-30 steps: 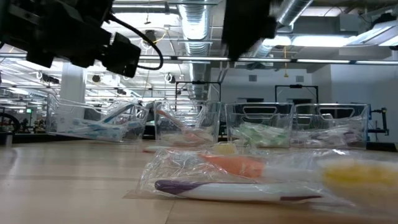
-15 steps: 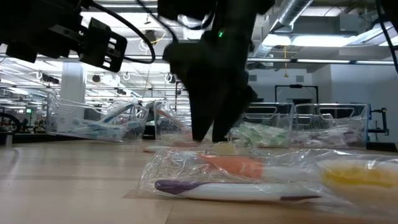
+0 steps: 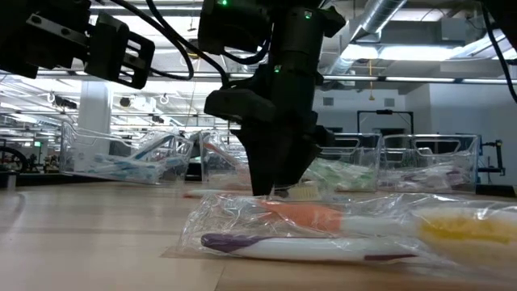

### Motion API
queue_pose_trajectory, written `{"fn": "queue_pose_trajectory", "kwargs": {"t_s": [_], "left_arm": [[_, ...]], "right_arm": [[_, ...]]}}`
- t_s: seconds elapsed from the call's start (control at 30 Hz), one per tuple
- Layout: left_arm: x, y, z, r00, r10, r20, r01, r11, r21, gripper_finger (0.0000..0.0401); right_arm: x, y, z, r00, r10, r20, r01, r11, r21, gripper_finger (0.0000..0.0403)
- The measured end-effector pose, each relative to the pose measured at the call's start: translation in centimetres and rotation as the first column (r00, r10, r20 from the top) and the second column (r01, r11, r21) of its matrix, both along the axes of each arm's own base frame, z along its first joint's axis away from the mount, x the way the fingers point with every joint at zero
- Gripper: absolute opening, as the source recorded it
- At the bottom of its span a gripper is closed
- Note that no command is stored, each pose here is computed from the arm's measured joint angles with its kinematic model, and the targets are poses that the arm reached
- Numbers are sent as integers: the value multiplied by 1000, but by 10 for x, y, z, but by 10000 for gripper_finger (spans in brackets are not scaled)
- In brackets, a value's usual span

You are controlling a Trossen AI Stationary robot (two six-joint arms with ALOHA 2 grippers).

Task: Pick & Place Toothbrushes
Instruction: Put the orange toothbrush into the middle left transparent bin

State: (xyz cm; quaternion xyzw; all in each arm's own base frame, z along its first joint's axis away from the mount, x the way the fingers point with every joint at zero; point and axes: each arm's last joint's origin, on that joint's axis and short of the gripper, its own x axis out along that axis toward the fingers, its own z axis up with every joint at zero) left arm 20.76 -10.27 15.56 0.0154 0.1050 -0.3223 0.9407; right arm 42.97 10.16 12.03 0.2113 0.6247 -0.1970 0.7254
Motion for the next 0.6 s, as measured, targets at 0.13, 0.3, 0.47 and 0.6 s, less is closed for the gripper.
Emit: {"fn": "queue_pose_trajectory", "kwargs": {"t_s": [0.13,0.3,0.47,0.6], "left_arm": [[0,0,0,1000,-1,-1,1,1000,0,204],[0,0,-1,1000,2,-12,-2,1000,-11,204],[0,0,-2,1000,-3,-4,3,1000,12,204],[-2,1,-5,1000,-5,7,4,999,44,204]], "right_arm": [[-1,1,1,1000,0,-3,0,1000,1,95],[1,-1,3,1000,8,3,-8,1000,-8,12],[1,-2,12,1000,3,-22,-5,996,-86,8],[-4,1,26,995,24,-95,-39,986,-164,5]]}}
